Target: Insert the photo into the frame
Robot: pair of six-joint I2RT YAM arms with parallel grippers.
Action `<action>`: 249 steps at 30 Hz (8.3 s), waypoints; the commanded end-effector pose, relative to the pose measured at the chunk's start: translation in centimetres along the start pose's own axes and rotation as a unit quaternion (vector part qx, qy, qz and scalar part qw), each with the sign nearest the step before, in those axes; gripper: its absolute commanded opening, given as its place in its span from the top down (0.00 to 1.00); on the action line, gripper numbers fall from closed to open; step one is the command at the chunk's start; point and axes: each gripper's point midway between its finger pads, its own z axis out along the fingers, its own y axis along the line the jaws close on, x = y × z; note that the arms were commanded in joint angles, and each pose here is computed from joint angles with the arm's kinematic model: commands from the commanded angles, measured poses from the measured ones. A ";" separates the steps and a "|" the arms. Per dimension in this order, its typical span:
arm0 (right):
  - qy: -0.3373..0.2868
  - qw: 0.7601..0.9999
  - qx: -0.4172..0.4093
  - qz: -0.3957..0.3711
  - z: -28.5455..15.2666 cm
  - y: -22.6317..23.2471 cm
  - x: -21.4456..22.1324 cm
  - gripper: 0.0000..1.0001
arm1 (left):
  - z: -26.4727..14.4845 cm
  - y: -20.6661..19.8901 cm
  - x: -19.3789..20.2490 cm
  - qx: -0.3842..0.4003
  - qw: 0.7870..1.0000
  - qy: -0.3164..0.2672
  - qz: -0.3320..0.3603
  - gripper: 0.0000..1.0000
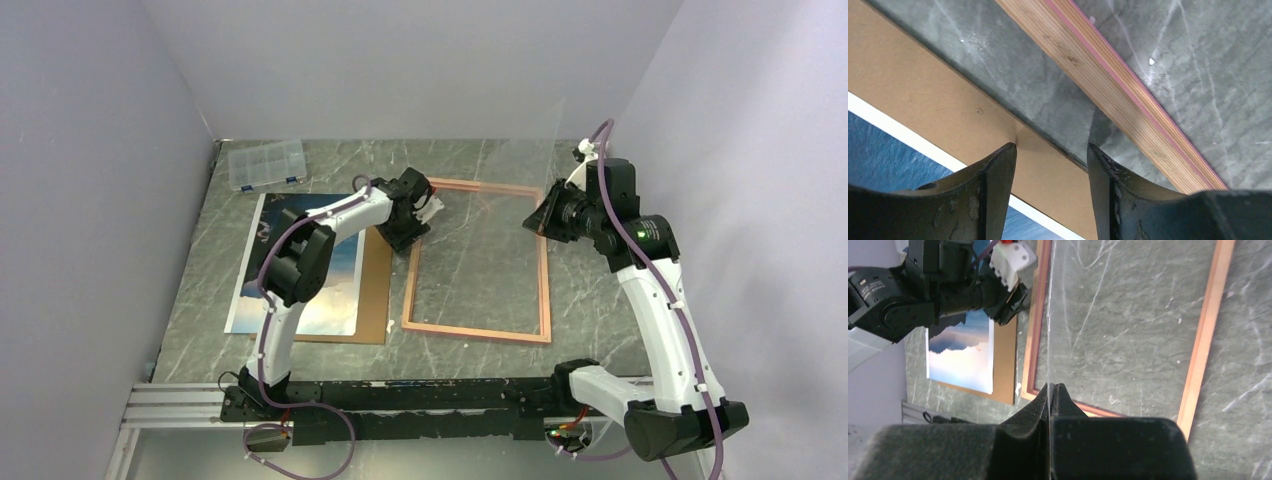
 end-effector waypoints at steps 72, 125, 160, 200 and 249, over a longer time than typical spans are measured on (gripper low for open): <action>0.076 0.990 -0.114 0.013 5.3 5.0 1.2 1.00 | -3.3 0.6 2.2 0.090 0.968 -0.033 -0.232 0.35; 0.081 0.994 -0.048 0.057 13.6 -3.5 8.4 1.00 | -10.4 6.9 7.8 0.061 0.961 -0.043 -0.265 0.10; 0.125 0.986 -0.079 0.074 12.9 -2.9 9.5 1.00 | -7.9 4.9 7.9 0.057 0.971 -0.016 -0.233 0.13; 0.089 0.991 -0.095 0.036 12.1 -2.3 8.1 1.00 | -2.6 2.1 7.3 0.060 0.980 0.025 -0.189 0.22; 0.082 0.987 -0.124 0.063 11.7 2.6 6.2 0.31 | -5.0 1.5 7.8 0.150 0.955 -0.037 -0.252 0.31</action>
